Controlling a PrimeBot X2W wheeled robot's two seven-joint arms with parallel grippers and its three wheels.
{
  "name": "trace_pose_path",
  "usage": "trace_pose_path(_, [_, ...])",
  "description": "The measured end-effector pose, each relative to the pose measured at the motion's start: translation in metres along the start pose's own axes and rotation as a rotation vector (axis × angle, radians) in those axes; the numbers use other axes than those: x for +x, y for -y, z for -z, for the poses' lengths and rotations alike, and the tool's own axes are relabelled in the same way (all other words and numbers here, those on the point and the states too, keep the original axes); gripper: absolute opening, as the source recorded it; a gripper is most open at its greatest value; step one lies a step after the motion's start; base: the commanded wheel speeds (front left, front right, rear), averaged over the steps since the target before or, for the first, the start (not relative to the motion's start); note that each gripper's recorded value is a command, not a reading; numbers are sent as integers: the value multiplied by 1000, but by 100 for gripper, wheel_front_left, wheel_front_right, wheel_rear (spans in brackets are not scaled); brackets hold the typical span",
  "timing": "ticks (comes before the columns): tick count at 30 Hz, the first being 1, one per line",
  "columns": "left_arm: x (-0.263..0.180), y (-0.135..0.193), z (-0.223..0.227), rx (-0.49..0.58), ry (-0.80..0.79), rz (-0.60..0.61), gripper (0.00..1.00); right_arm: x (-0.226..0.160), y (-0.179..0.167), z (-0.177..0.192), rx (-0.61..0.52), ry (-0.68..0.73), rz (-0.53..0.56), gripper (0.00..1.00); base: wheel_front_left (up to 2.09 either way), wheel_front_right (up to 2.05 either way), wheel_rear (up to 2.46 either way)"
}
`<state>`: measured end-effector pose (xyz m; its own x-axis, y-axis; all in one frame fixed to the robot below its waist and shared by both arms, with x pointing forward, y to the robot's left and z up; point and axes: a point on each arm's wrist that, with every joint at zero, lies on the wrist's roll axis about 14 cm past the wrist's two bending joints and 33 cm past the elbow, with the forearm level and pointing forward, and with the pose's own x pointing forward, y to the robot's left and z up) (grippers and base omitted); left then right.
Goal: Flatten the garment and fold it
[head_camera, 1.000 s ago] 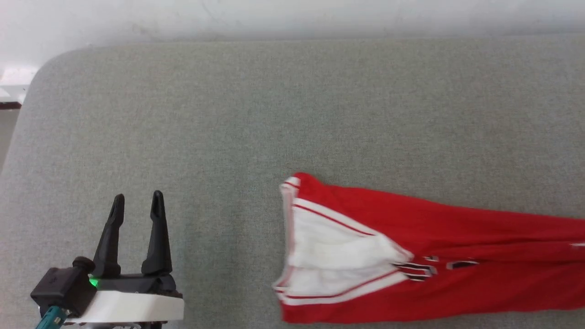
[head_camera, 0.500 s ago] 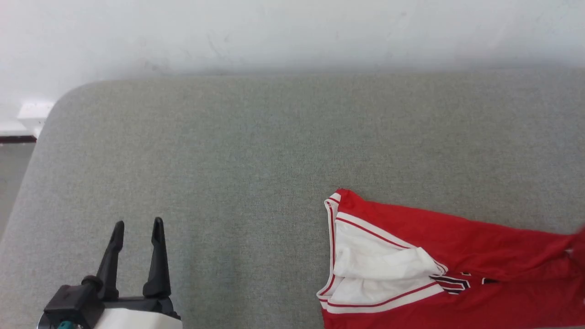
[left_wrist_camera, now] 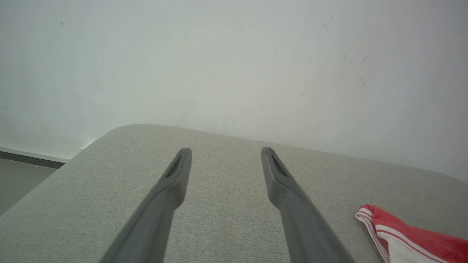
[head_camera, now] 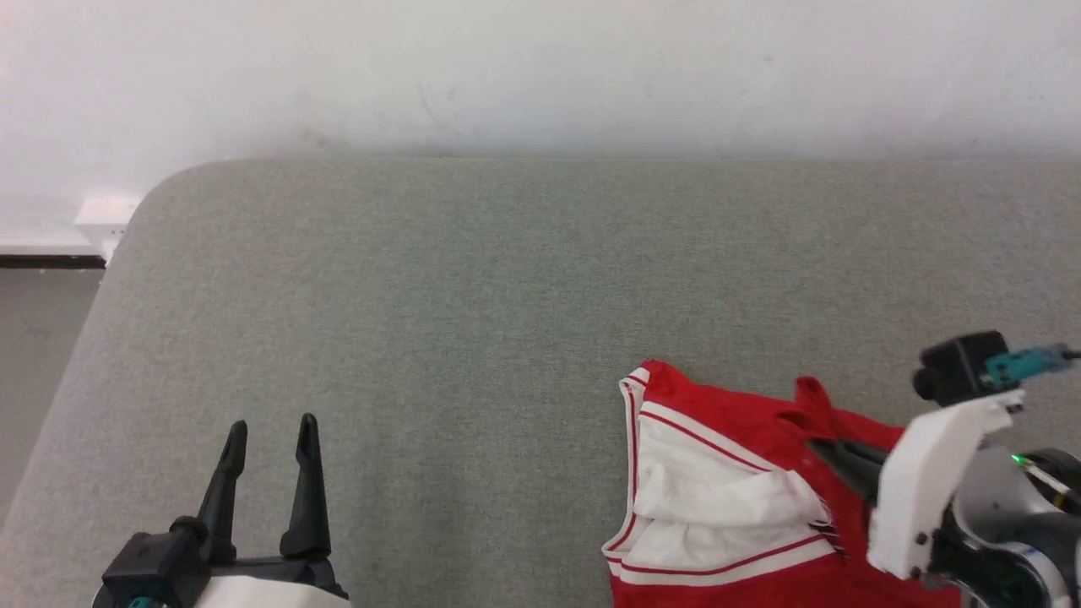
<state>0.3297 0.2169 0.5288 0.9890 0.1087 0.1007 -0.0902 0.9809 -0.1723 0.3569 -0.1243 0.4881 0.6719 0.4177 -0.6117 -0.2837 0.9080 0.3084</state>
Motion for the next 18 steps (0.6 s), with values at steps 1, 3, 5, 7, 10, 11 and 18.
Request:
trace_pose_path(1, [-1, -2, 1, -2, -3, -6, 100, 4, -9, -2, -17, -6, -27, 0, 0, 0, 0])
trace_pose_path(3, [-3, -5, 2, -5, -8, -13, 100, 12, -24, -7, -46, -14, -70, 0, 0, 0, 0])
trace_pose_path(5, [-4, -7, 4, -5, -14, -22, 100, 20, -35, -12, -77, -23, -101, 0, 0, 0, 0])
trace_pose_path(7, [-6, -11, 6, -9, -22, -35, 100, 29, -42, -13, -104, -46, -120, 0, 0, 0, 0])
trace_pose_path(10, [-8, -13, 10, -13, -34, -46, 100, 45, -43, -5, -129, -109, -117, 0, 0, 0, 0])
trace_pose_path(11, [-8, -14, 11, -15, -39, -50, 100, 49, -40, -1, -137, -139, -110, 0, 0, 0, 0])
trace_pose_path(18, [-6, -18, 19, -27, -55, -74, 100, 80, -43, 25, -182, -266, -116, 0, 0, 0, 0])
